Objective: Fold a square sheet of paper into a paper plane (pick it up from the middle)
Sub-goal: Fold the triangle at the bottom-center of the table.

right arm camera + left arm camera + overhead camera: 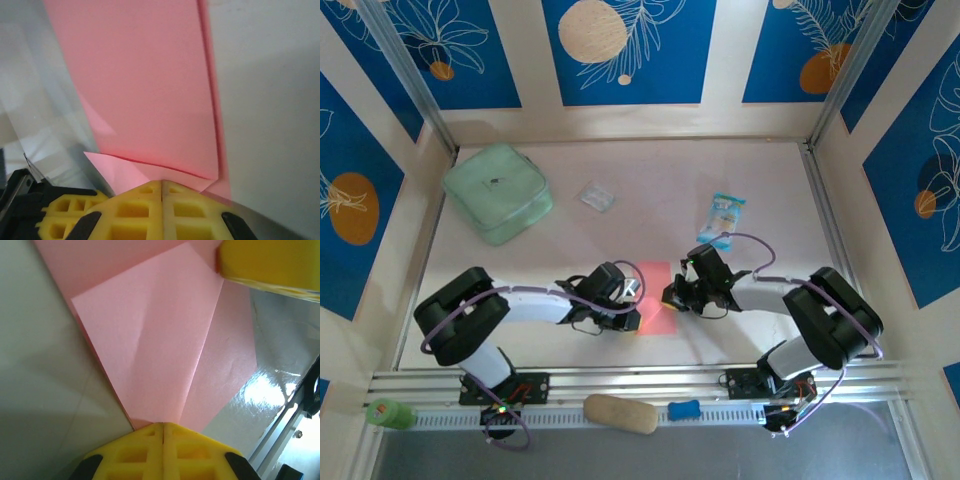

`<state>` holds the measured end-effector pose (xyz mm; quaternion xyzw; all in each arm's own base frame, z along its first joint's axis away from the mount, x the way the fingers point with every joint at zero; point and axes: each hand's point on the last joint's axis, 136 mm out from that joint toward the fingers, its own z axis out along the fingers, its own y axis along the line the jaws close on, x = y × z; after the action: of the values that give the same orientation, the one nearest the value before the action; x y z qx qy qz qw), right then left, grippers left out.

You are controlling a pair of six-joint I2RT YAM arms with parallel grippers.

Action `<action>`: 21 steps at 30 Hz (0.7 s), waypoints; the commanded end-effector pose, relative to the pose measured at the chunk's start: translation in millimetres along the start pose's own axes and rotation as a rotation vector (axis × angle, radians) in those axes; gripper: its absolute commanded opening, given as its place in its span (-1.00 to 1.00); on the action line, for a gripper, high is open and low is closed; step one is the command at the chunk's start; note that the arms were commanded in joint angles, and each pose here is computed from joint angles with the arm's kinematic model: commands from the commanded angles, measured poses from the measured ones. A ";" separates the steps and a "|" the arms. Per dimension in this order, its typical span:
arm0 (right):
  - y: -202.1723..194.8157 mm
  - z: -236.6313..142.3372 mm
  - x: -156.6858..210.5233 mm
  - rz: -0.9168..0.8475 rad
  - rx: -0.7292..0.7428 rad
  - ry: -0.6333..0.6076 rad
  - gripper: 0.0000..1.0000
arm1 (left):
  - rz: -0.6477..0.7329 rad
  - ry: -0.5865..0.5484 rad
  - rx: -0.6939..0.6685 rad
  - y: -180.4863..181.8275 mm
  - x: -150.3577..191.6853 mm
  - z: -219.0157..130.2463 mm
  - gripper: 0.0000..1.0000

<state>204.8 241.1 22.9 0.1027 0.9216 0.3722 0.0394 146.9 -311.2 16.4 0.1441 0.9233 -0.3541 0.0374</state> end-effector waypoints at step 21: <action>-9.8 20.4 15.5 -0.031 0.047 0.040 -1.00 | -0.063 0.057 -0.078 30.9 23.0 6.5 -1.00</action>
<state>188.4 267.4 13.9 0.0616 0.9239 0.3771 0.0226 147.0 -313.0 16.4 0.1408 0.9188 -0.3662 0.0431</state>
